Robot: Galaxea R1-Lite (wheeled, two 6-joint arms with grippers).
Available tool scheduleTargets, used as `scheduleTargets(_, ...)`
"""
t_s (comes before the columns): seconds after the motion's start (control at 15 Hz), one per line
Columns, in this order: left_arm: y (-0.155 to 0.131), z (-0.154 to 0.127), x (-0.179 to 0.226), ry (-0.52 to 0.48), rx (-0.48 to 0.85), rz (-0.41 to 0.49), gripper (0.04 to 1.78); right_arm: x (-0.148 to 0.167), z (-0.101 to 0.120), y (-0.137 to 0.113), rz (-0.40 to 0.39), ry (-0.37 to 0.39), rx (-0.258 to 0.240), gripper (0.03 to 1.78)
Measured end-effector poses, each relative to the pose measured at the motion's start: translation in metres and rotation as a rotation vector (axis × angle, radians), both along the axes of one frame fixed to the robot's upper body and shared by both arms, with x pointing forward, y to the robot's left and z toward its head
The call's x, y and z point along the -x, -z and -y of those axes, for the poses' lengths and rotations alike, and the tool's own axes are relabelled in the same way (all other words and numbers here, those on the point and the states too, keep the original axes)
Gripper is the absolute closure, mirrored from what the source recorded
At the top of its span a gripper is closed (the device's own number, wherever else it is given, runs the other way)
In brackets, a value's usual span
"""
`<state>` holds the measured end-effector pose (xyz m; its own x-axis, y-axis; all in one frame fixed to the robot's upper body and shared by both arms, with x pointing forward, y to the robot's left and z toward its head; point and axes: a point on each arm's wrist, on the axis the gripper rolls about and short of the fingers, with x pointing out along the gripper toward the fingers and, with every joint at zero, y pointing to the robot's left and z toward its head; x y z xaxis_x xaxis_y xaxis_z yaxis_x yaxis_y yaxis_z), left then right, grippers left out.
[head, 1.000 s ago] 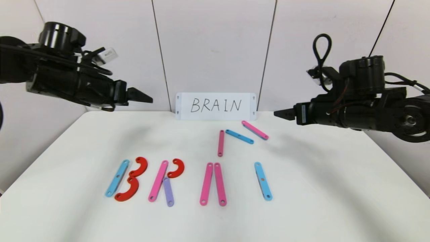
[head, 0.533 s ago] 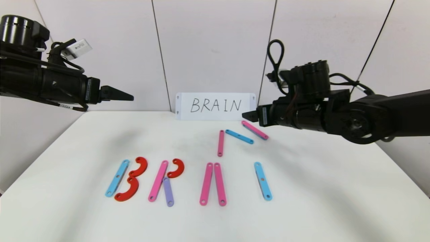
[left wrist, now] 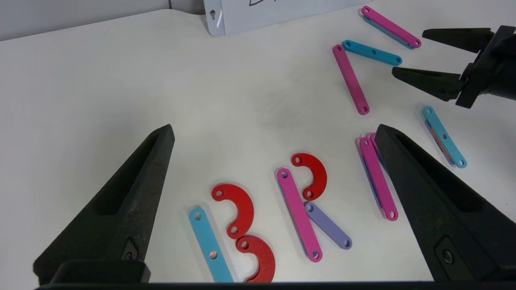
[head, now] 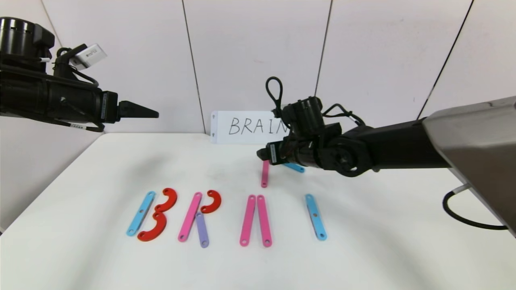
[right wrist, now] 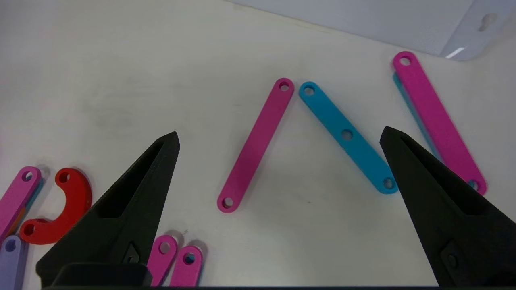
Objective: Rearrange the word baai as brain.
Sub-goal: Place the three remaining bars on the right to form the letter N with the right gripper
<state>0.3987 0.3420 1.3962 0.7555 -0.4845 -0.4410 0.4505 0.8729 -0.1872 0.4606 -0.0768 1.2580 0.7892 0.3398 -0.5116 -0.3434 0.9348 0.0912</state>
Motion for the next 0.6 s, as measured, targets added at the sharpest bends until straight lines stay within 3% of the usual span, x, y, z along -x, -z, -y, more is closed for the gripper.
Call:
scheduleTargets(0.27,0.002,0.000,-0.003,-0.001,0.000,-0.006,0.08,-0.013,-0.020,0.022,-0.090,0.036,-0.017,0.07)
scheduleTargets(0.6,0.005,0.000,-0.007,0.000,0.001,-0.014,0.08,-0.026,-0.038,0.053,-0.103,0.090,0.020,0.07)
